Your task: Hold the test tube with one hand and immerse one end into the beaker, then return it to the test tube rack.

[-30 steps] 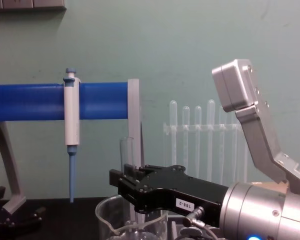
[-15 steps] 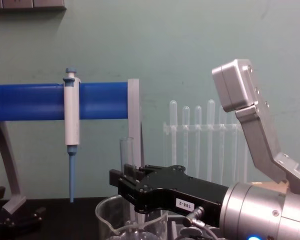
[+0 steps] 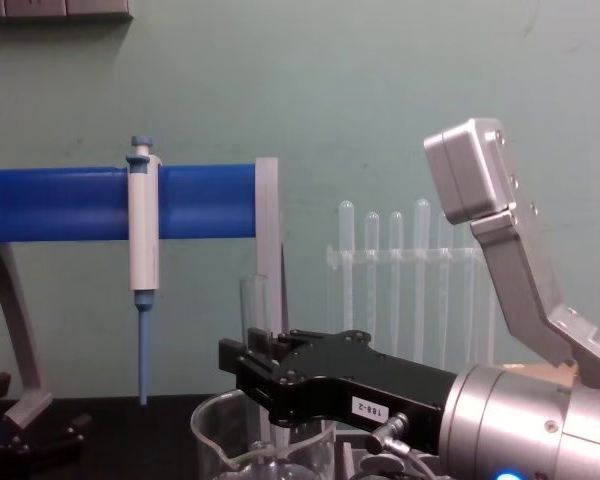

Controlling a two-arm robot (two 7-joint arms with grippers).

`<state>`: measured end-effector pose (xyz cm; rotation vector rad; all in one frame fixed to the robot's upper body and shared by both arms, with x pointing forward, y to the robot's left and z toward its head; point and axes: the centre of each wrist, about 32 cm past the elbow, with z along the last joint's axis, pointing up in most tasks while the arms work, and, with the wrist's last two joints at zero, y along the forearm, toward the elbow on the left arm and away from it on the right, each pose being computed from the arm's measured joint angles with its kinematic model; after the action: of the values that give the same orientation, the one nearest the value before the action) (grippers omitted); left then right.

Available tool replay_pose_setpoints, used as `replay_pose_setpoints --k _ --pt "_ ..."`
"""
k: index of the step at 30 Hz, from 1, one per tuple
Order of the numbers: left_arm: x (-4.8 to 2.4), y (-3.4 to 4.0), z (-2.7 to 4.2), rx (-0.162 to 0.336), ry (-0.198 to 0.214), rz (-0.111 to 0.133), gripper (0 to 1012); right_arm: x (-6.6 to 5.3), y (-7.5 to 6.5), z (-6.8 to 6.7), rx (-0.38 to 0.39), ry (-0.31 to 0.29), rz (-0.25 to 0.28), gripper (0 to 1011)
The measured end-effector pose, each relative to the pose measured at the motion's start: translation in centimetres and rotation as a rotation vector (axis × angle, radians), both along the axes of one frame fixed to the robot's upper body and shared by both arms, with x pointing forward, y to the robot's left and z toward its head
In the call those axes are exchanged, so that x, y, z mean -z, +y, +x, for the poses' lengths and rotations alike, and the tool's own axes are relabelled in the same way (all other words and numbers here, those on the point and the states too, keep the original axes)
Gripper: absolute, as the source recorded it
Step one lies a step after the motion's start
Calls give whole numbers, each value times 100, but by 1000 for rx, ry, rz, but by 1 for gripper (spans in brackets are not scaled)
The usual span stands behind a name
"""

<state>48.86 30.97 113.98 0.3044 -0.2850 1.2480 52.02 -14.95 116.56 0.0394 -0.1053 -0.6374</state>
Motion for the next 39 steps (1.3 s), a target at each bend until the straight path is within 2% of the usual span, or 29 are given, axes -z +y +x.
replay_pose_setpoints --k 39 --pt "0 0 0 0 0 0 1000 0 0 0 0 0 0 225"
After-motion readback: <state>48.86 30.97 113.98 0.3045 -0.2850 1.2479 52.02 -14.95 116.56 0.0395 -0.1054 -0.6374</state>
